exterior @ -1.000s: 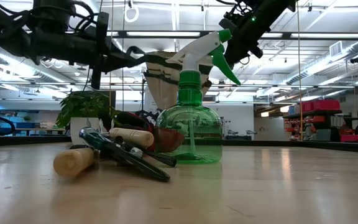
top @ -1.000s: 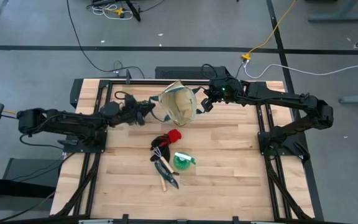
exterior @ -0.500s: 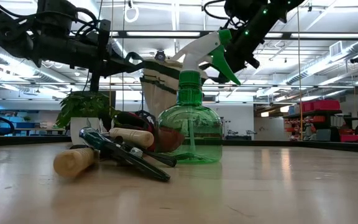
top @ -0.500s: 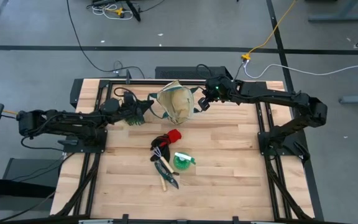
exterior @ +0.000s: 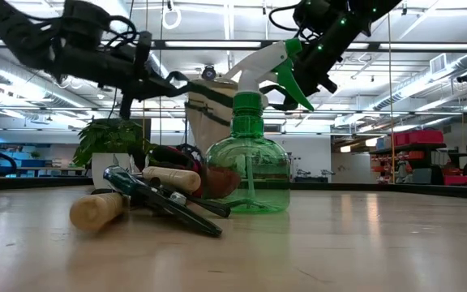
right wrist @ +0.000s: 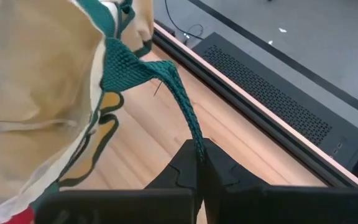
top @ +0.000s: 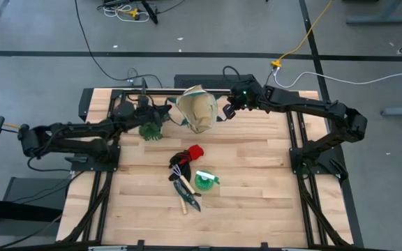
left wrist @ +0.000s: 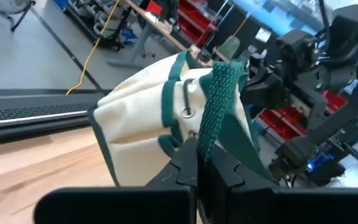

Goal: Pick & Place Garden tools in Gardening bag
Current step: Prepare the white gardening bag on the table

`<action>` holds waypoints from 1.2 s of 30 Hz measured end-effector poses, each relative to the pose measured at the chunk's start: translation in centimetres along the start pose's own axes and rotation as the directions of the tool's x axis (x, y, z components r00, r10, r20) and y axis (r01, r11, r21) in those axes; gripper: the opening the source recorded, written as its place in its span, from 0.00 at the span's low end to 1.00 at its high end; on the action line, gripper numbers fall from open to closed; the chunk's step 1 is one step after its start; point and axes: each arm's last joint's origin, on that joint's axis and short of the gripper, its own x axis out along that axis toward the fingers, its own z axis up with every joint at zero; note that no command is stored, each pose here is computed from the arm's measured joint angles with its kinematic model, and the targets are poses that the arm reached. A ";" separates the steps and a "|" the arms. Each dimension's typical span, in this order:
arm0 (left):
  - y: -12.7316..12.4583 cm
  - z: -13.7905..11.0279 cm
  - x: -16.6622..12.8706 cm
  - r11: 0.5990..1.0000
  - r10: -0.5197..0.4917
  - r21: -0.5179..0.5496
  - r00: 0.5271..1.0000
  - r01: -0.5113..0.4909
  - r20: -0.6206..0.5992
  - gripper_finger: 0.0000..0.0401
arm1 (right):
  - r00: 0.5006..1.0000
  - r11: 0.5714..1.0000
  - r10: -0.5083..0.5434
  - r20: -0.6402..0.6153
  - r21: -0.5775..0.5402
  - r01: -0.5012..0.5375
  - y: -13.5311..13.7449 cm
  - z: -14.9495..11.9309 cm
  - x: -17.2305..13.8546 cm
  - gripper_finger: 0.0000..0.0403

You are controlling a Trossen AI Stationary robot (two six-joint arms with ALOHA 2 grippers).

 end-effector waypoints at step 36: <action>2.8 0.5 3.5 0.971 0.235 0.092 0.943 -0.219 -0.234 0.02 | 0.995 1.000 0.027 -0.099 0.016 -0.026 -0.8 -0.8 3.7 0.00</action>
